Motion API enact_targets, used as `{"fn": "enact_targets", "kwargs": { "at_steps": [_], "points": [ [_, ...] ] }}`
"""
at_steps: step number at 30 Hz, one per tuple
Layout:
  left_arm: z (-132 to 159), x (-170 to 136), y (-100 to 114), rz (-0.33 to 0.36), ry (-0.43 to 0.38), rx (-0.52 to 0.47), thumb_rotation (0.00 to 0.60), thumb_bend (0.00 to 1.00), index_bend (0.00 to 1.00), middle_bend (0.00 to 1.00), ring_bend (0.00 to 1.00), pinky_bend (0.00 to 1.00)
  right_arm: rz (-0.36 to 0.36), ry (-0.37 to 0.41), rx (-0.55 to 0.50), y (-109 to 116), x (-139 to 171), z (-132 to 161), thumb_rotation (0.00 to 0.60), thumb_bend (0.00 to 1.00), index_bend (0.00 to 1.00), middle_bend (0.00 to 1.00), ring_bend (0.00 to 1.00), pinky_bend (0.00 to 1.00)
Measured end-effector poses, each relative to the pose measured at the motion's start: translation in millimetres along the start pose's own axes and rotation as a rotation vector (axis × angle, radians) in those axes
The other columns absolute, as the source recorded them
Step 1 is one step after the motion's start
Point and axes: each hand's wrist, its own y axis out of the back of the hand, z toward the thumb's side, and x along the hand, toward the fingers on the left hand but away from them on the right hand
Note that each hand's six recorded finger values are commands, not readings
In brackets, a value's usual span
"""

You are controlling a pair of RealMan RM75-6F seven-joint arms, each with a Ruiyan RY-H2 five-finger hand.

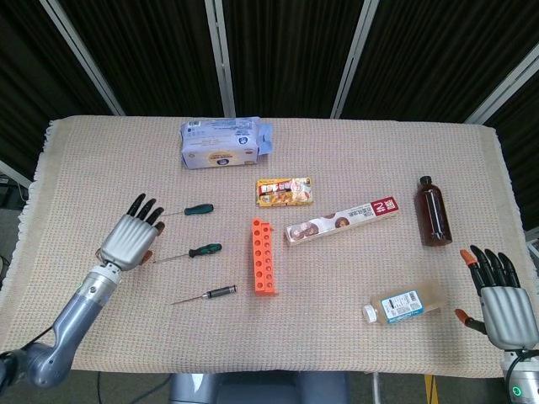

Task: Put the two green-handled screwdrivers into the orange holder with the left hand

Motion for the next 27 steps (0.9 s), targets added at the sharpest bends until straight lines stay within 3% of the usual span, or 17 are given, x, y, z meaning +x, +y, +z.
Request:
{"fn": "enact_targets", "kwargs": {
  "at_steps": [7,11,20,27],
  "points": [
    [39.3,38.1,-10.4,-0.081,-0.057,0.009,0.6,0.28,0.42,0.12,0.02,0.0,0.009,-0.007,-0.005,-1.9,0.3,-0.8,0.6,0.0,0.08,0.04,0.0,0.06],
    [61.8,51.8,-11.2,-0.086,-0.069,-0.023,0.6,0.28,0.44,0.11,0.02,0.0,0.013,-0.011,-0.008,-3.2,0.5,-2.7,0.6,0.0,0.08,0.04,0.0,0.06],
    [80.0,67.7,-10.3,-0.052,-0.034,-0.067,0.6,0.28,0.45,0.1,0.02,0.0,0.016,-0.014,-0.016,-4.6,1.6,-5.7,0.6,0.0,0.08,0.04,0.0,0.06],
    [97.1,66.6,-15.3,-0.079,-0.044,-0.178,0.6,0.26,0.45,0.1,0.02,0.0,0.015,-0.027,-0.022,-4.5,4.1,-11.4,0.6,0.0,0.08,0.04,0.0,0.06]
  ]
}}
